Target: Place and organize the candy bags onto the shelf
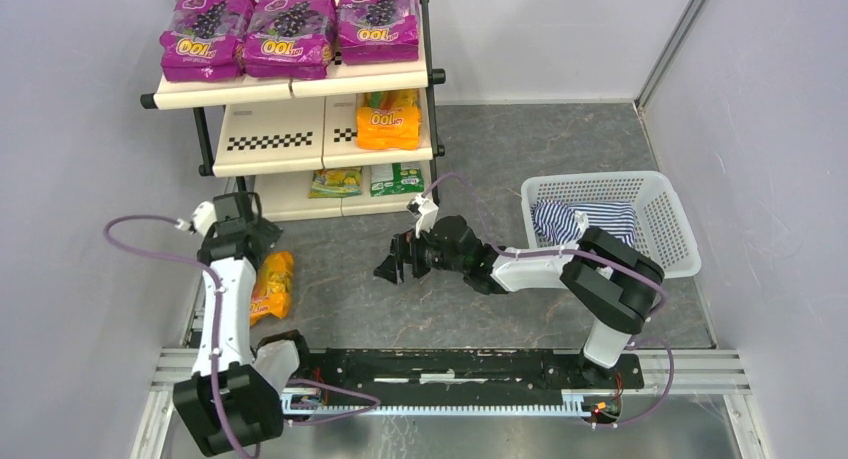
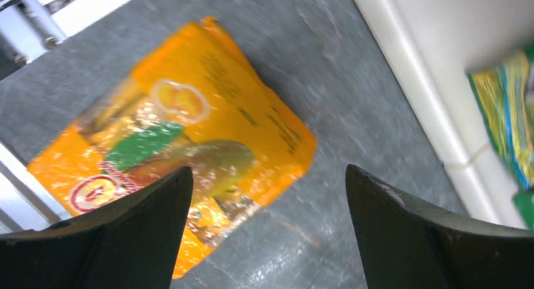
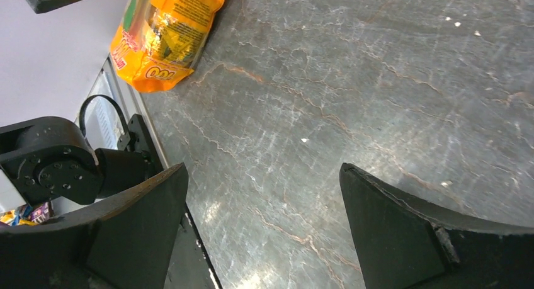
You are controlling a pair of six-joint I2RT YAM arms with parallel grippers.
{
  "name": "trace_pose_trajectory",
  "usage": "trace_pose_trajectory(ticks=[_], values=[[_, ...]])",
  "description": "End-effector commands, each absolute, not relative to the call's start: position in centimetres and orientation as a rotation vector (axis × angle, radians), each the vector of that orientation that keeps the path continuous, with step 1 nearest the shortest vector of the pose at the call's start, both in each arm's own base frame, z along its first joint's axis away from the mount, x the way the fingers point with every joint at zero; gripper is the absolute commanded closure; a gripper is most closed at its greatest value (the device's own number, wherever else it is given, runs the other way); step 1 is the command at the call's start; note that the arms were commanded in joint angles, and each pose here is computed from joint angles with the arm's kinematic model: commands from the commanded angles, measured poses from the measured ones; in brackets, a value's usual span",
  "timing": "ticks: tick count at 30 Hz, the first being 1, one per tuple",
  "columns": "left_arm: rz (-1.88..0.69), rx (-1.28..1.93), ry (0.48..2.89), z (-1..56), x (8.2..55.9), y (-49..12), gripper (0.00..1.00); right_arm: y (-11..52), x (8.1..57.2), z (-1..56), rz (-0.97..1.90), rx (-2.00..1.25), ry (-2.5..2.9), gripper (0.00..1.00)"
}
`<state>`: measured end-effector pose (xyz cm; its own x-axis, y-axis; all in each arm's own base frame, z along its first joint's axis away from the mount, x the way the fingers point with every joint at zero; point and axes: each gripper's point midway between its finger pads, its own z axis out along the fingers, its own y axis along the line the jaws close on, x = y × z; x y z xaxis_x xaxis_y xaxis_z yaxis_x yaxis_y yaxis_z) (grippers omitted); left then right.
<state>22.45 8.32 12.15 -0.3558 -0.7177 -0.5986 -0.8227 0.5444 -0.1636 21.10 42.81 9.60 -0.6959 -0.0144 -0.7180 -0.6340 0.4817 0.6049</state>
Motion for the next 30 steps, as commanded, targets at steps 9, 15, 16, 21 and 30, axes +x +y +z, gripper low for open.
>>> trace_pose_trajectory(ticks=[9,15,16,21,30], values=[[0.514,-1.702,1.69,13.4,18.4,17.1,0.0,41.0,19.6,9.5,1.248,-0.652,2.07,0.02],[0.501,-1.769,1.552,12.8,17.4,18.4,0.0,39.2,17.3,9.2,1.305,-0.694,2.057,0.02],[0.473,-1.763,1.535,12.8,17.7,18.4,0.0,38.9,17.1,9.4,1.305,-0.703,2.05,0.02],[0.349,-1.657,1.619,11.6,20.6,18.1,0.0,37.2,16.5,9.7,1.268,-0.746,2.02,0.02],[0.384,-1.684,1.595,10.2,20.7,19.2,0.0,34.0,17.6,9.7,1.126,-0.731,1.993,0.02]])
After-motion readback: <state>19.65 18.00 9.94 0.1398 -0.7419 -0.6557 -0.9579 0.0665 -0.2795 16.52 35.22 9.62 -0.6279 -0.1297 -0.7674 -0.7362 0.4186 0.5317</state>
